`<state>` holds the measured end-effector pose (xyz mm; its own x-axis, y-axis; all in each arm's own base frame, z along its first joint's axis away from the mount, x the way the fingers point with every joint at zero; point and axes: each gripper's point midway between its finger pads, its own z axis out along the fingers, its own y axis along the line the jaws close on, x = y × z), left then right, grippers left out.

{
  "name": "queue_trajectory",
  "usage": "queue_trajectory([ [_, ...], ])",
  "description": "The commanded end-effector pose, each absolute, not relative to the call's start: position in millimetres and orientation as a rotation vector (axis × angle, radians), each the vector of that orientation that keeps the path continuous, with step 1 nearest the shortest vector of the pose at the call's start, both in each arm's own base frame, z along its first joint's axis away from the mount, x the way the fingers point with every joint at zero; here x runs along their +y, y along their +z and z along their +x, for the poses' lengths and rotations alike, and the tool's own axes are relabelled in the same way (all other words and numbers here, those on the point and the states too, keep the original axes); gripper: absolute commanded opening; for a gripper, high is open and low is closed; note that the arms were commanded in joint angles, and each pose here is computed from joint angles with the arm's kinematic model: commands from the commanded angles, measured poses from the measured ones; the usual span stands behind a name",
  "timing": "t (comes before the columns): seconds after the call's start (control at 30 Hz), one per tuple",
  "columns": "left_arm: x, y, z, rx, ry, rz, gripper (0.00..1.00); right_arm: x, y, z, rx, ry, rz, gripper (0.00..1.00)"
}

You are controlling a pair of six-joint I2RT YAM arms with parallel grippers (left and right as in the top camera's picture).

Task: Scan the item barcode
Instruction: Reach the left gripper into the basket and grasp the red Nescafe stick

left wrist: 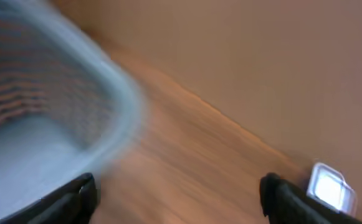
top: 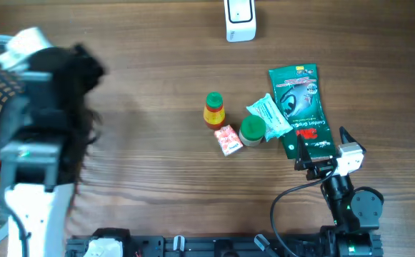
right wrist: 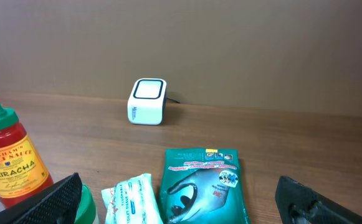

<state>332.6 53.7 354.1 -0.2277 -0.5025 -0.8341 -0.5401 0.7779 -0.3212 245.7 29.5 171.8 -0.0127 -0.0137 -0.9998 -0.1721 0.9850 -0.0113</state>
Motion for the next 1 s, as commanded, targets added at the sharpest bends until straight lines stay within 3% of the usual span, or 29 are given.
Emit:
queue_trajectory([
  [0.0, 138.0, 344.9, 292.2, 1.664, 0.034, -1.283, 1.0, 28.1, 173.2, 245.8, 1.573, 0.107, -0.147, 1.0],
  [0.2, 219.9, 274.9, 217.3, 1.252, 0.048, -2.034, 1.0, 28.2, 173.2, 245.8, 1.573, 0.108, -0.147, 1.0],
  [0.43, 268.2, 202.8, 194.7, 1.192, 0.177, -2.326, 1.0, 28.2, 173.2, 245.8, 1.573, 0.108, -0.147, 1.0],
  [0.8, 298.3, 128.5, 193.4, 1.914, 0.487, -2.055, 1.0, 28.2, 173.1, 245.8, 1.573, 0.108, -0.147, 1.0],
  [0.9, 303.5, 126.5, 198.7, 2.121, 0.533, -1.836, 0.9, 28.2, 173.2, 245.8, 1.573, 0.108, -0.147, 1.0],
  [0.97, 298.1, 121.0, 206.4, 2.215, 0.473, -1.741, 0.91, 28.2, 173.1, 245.8, 1.573, 0.108, -0.147, 1.0],
])
